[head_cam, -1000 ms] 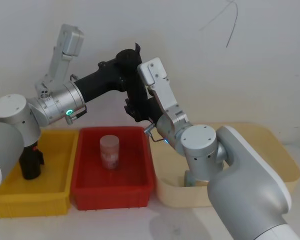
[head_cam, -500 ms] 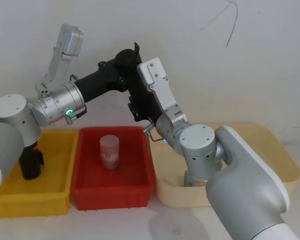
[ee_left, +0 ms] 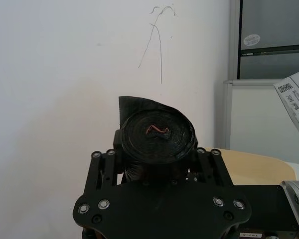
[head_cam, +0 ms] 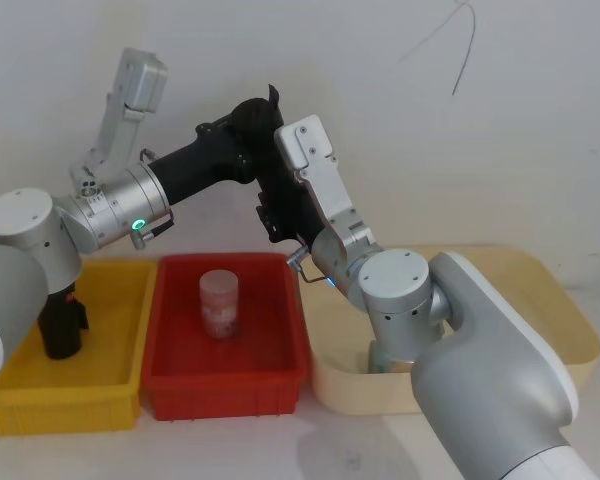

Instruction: Pick up the garbage bag with the one hand and transfer it to the other hand.

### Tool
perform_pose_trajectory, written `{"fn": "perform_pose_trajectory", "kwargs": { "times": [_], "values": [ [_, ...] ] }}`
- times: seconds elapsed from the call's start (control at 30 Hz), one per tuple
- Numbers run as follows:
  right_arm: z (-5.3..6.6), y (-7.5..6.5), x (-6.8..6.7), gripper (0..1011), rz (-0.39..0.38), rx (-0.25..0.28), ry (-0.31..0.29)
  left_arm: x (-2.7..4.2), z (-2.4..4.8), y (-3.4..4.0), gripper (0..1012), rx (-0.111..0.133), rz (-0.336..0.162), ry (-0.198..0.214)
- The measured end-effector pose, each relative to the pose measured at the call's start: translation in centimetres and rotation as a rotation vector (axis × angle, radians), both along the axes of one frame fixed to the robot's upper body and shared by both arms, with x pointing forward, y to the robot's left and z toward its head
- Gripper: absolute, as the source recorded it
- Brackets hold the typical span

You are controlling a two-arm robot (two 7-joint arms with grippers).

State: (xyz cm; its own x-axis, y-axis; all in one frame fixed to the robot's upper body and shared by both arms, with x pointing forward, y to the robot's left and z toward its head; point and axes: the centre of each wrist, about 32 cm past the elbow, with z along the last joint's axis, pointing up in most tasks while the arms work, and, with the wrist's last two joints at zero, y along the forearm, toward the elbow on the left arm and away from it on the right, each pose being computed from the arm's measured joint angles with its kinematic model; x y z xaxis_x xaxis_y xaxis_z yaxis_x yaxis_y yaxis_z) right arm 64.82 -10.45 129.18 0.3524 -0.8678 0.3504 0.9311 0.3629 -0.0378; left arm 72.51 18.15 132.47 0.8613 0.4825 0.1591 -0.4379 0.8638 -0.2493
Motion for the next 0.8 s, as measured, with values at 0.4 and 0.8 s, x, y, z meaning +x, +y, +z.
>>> {"fn": "perform_pose_trajectory", "kwargs": {
  "times": [0.4, 0.8],
  "values": [
    [0.1, -0.6, 0.2, 453, -0.027, 0.013, -0.004, 0.0, 0.0, 0.0, 993, 0.0, 0.0, 0.0],
    [0.5, -3.3, 0.9, 453, -0.141, 0.056, 0.005, 0.0, 0.0, 0.0, 1001, 0.0, 0.0, 0.0]
  ]
}}
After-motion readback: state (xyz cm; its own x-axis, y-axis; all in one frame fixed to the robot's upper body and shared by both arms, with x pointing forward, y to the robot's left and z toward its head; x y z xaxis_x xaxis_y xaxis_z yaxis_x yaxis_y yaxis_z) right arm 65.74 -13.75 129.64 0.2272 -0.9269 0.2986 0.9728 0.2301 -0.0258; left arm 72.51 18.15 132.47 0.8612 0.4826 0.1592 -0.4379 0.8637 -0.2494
